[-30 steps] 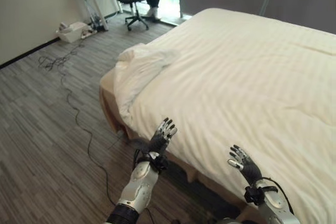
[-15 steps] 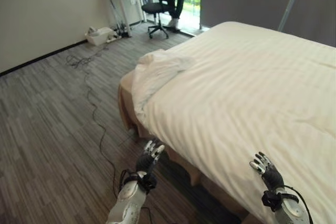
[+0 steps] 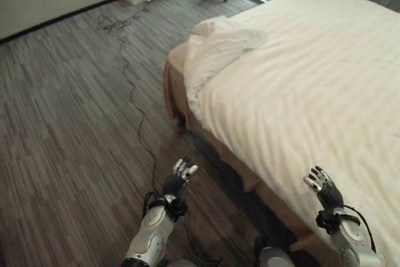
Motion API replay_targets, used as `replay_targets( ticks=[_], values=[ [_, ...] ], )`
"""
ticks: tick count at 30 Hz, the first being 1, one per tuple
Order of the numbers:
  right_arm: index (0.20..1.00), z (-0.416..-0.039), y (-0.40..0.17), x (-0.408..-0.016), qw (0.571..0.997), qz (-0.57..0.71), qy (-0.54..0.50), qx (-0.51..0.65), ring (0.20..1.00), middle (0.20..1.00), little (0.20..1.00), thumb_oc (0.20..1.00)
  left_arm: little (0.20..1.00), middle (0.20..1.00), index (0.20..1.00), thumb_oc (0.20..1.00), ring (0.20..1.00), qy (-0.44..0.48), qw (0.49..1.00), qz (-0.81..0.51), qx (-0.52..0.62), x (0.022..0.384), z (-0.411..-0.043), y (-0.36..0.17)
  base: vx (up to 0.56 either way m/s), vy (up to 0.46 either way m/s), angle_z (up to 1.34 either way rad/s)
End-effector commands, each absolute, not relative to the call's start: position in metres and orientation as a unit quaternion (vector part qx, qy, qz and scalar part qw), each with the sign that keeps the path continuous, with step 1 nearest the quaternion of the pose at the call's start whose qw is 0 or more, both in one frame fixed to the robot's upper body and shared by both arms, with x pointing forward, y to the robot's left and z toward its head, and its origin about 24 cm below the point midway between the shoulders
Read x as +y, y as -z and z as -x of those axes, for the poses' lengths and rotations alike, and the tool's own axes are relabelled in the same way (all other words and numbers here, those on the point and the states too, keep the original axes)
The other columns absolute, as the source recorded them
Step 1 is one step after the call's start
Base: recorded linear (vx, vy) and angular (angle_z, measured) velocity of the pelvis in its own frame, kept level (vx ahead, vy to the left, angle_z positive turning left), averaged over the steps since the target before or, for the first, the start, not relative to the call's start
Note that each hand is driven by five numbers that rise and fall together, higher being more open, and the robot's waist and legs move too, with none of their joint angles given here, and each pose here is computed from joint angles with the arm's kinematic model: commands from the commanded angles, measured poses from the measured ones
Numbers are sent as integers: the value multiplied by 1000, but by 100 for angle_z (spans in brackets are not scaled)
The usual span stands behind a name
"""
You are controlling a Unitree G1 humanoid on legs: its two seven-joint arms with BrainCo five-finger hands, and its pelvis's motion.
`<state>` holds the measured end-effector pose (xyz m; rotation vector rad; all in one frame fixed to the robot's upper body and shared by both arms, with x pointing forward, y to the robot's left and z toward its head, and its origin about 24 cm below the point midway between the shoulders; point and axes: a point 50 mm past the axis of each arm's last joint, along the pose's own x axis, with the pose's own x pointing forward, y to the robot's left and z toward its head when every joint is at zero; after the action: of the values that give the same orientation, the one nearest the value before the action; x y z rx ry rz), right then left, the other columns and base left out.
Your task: Making the bed.
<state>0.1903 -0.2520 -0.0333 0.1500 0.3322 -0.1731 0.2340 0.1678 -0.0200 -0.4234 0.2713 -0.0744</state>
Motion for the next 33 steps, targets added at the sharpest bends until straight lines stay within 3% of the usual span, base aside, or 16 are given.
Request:
replay_targets(
  ticks=[1,6,23,33],
  values=[
    [1000,-178,45,-226,977,-94,45,184,1000,1000,1000,1000,1000,1000,1000,1000,1000,48,974,196,99,181,-233,7,-206,520,-30],
    [1000,-177,48,-204,967,-185,28,172,1000,1000,1000,1000,1000,1000,1000,1000,1000,77,979,166,95,176,-238,5,-140,513,-2],
    [1000,-182,48,-193,975,-92,-47,194,1000,1000,1000,1000,1000,1000,1000,1000,1000,35,975,193,109,182,-223,15,35,112,-9],
    [1000,-200,35,-181,982,-85,-68,157,1000,1000,1000,1000,1000,1000,1000,1000,1000,42,978,194,69,175,-238,-3,41,100,-7]
  ],
)
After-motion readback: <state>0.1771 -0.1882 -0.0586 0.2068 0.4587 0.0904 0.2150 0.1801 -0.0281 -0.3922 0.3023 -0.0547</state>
